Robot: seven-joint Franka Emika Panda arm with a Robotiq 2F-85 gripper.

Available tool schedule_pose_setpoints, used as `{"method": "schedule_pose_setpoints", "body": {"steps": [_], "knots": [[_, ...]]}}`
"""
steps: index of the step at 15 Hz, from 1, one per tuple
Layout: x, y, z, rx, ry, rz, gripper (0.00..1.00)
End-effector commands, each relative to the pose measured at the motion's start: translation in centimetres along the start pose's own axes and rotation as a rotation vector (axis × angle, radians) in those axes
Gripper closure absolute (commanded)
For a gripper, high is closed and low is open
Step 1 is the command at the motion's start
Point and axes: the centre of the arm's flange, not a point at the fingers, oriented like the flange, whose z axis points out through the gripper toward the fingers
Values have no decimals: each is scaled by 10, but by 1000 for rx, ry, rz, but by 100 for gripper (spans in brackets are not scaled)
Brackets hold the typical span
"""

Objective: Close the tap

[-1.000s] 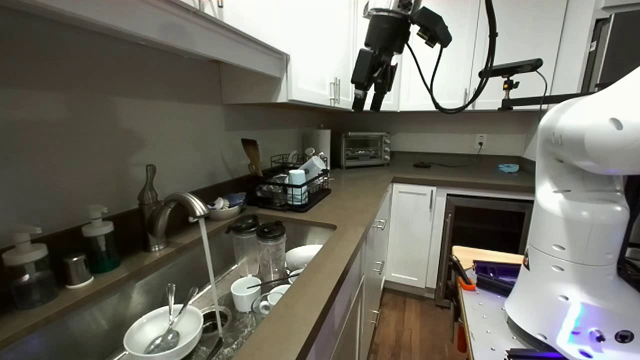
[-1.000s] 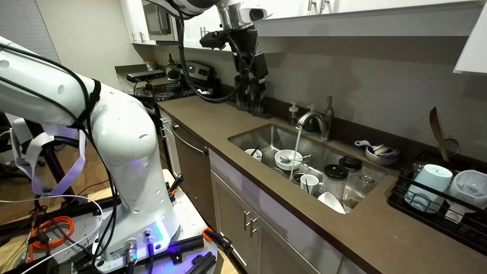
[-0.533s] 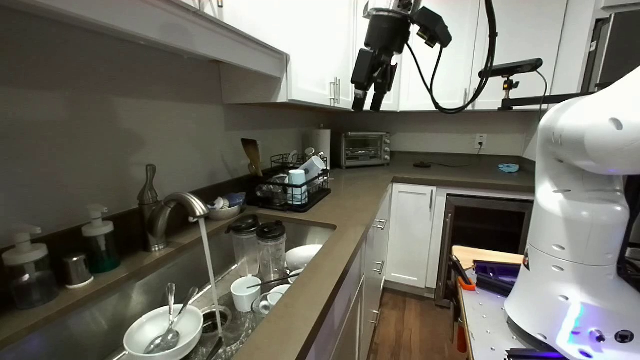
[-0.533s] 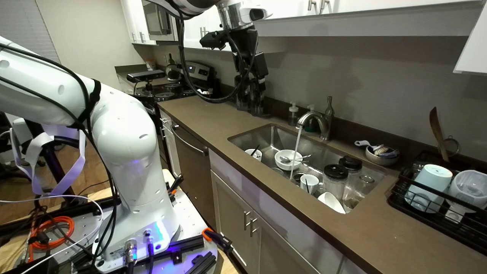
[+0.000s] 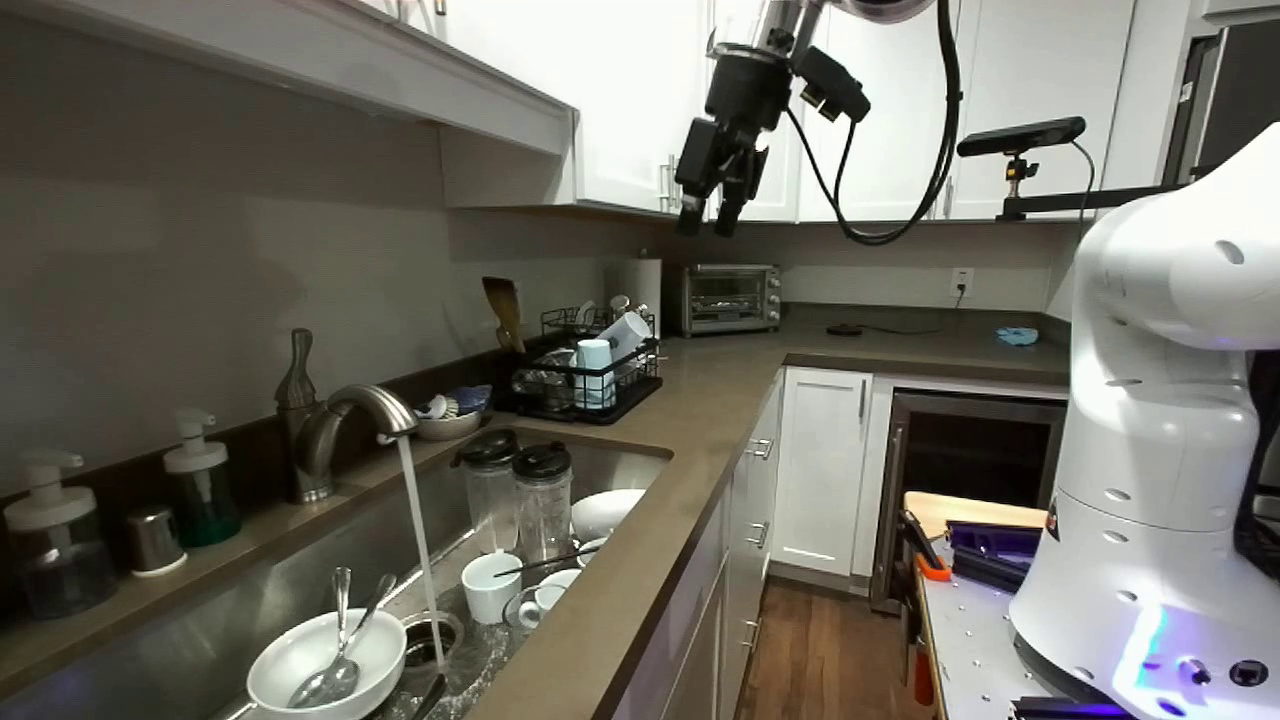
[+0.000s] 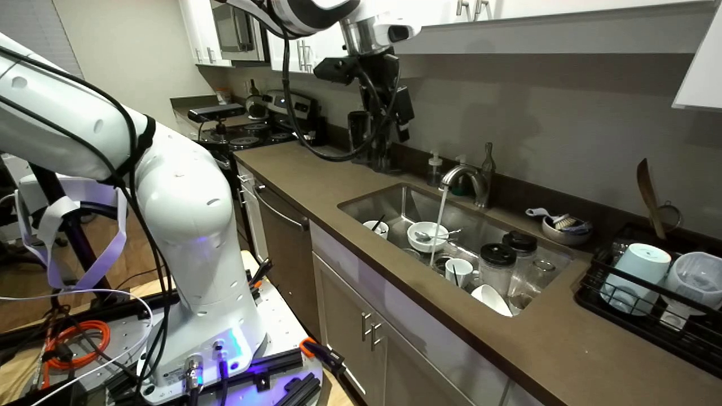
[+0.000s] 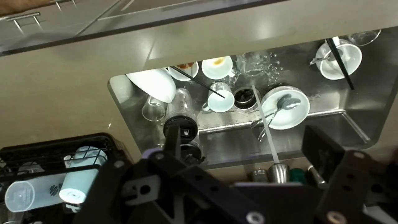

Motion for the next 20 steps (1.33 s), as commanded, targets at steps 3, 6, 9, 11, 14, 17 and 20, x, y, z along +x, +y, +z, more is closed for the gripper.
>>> {"method": "schedule_pose_setpoints", "body": {"steps": [3,6,9,11,14,17,20], "knots": [[43,7,34,41,70,-64,0],[62,6,52,73,132,-89,0],[82,1,70,114,179,-107,0],[97,-5,80,143,209,-113,0],[127,-19,94,184,260,-129,0],[152,-32,108,201,298,-159,0],[173,-43,120,212,348,-181,0]]}}
